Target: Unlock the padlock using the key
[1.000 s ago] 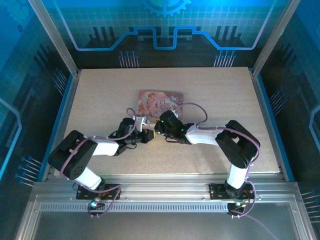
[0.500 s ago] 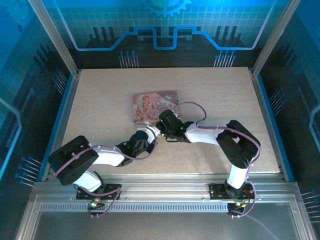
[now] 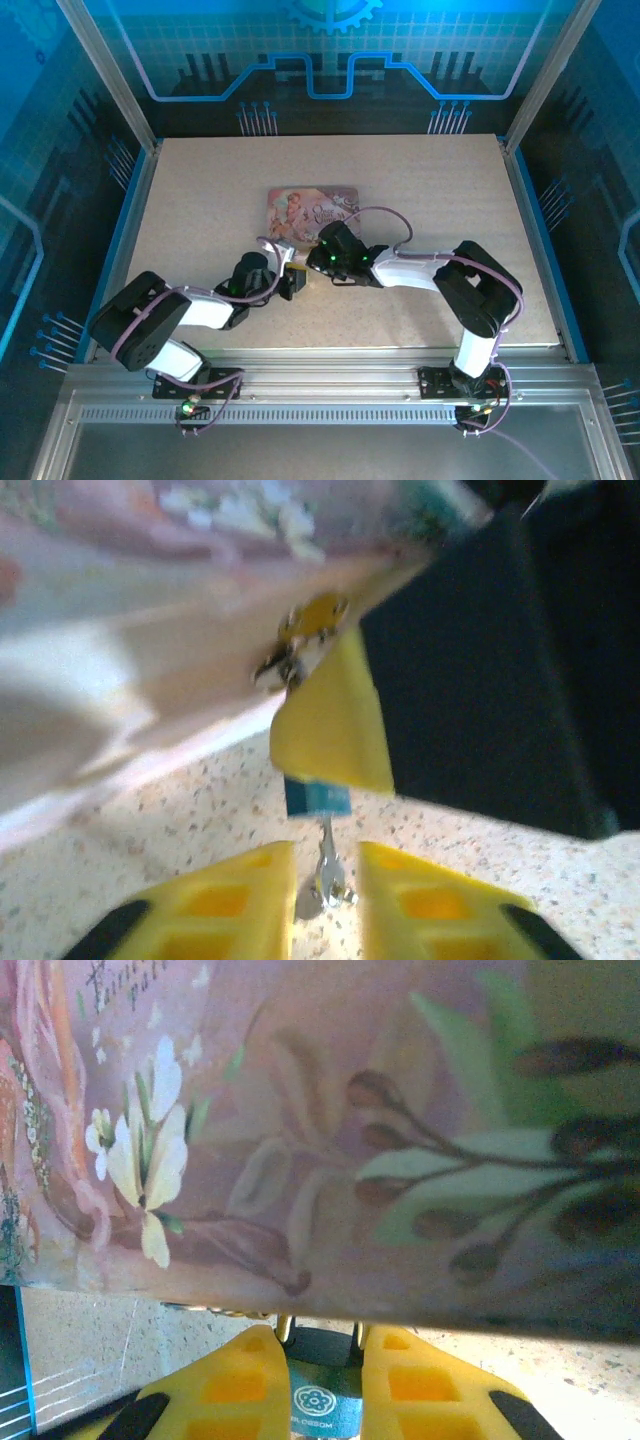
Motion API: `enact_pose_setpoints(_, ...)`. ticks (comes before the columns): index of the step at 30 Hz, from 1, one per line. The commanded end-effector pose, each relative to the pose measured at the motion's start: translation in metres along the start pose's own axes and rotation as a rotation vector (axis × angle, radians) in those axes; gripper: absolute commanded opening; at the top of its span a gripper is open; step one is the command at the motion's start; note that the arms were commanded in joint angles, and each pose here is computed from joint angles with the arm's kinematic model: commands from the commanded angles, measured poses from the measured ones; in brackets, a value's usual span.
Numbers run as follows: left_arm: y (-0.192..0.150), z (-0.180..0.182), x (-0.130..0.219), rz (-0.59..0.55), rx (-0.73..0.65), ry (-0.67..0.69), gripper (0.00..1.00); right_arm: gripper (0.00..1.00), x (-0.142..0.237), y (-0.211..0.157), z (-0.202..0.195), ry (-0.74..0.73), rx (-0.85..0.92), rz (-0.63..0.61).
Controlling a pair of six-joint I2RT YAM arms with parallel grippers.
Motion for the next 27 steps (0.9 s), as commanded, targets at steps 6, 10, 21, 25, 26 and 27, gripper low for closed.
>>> enact_pose_setpoints(6,0.013,0.001,0.008,-0.093,0.245,-0.183,0.40,0.00,-0.005,-0.028,-0.045,-0.159,-0.040,0.138)
enact_pose_setpoints(10,0.004,0.005,0.003,-0.060,0.264,-0.169,0.39,0.00,-0.007,-0.027,-0.045,-0.146,-0.056,0.144)
enact_pose_setpoints(21,-0.023,0.018,-0.008,-0.027,0.344,-0.139,0.36,0.00,-0.006,-0.024,-0.044,-0.131,-0.074,0.151)
enact_pose_setpoints(25,-0.024,0.018,-0.008,-0.038,0.352,-0.157,0.29,0.00,-0.005,-0.023,-0.045,-0.132,-0.074,0.147)
enact_pose_setpoints(26,-0.023,0.018,-0.008,-0.040,0.352,-0.161,0.26,0.00,-0.005,-0.023,-0.045,-0.132,-0.074,0.147)
enact_pose_setpoints(27,-0.024,0.018,-0.008,-0.039,0.353,-0.164,0.24,0.00,-0.005,-0.023,-0.045,-0.134,-0.076,0.148)
Point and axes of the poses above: each hand's point on the last joint's axis, 136 mm out from that joint toward the fingers, its own x axis back along the fingers, its own z axis along the line the jaws close on, y = z × x, the point moved 7 cm from there along x, back along the fingers, and after that the axes turned 4 degrees about -x, right-handed, at the moved point
